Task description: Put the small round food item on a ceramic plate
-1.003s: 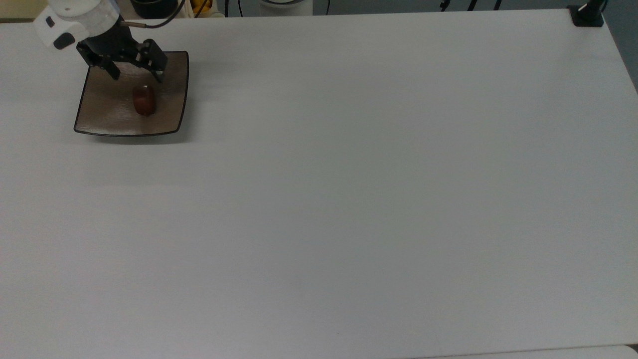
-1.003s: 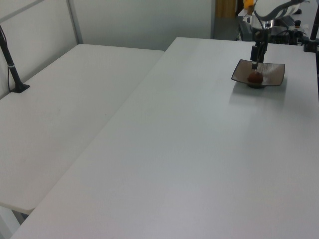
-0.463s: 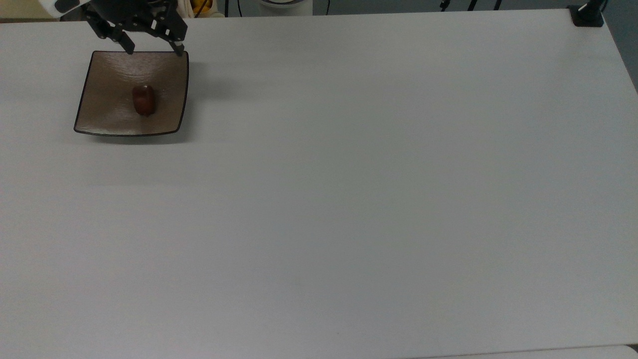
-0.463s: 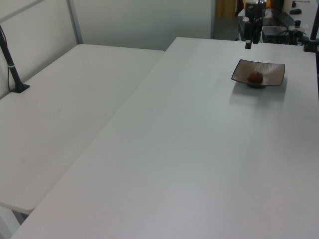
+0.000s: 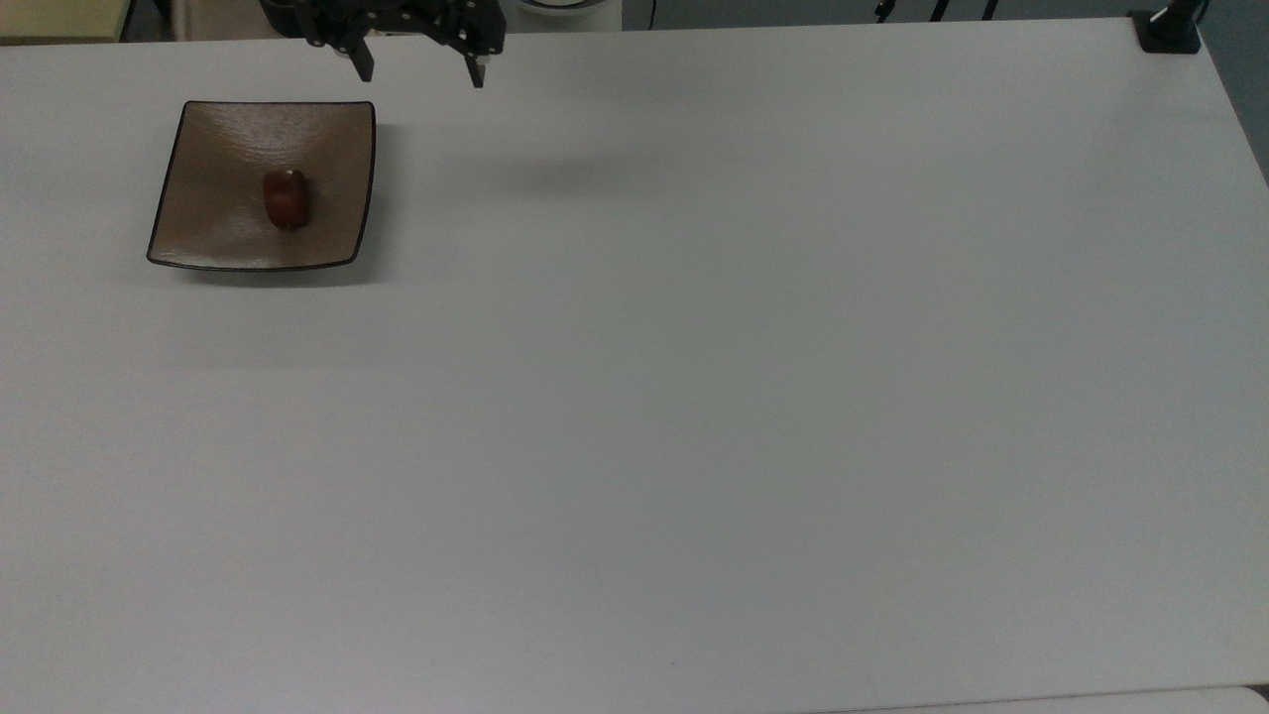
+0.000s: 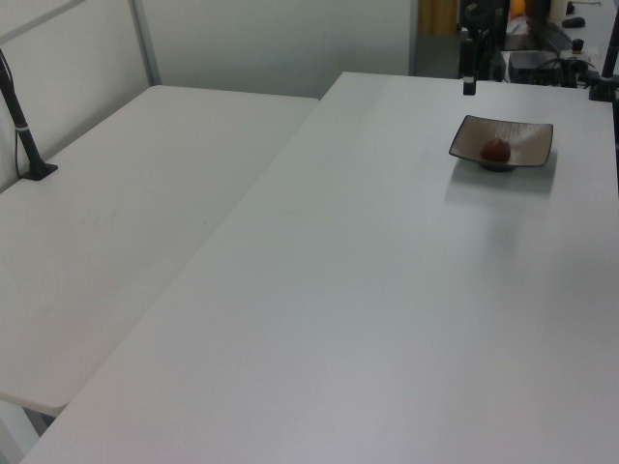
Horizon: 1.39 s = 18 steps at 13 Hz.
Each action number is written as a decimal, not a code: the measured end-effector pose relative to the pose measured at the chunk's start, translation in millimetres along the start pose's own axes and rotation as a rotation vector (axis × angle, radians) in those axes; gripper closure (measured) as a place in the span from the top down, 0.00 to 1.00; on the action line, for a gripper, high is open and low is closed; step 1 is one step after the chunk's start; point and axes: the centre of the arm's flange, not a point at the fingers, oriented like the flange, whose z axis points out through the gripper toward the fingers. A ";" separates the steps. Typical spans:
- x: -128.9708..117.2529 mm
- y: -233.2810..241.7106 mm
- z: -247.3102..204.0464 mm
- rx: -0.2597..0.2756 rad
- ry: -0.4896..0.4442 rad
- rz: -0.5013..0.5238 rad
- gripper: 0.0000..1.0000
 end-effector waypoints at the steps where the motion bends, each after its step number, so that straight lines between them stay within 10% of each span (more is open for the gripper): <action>1: 0.6 -22.8 0.0 -0.025 0.000 -0.010 1.00; 18: 0.8 -44.8 -18.0 -0.044 0.125 -0.021 1.00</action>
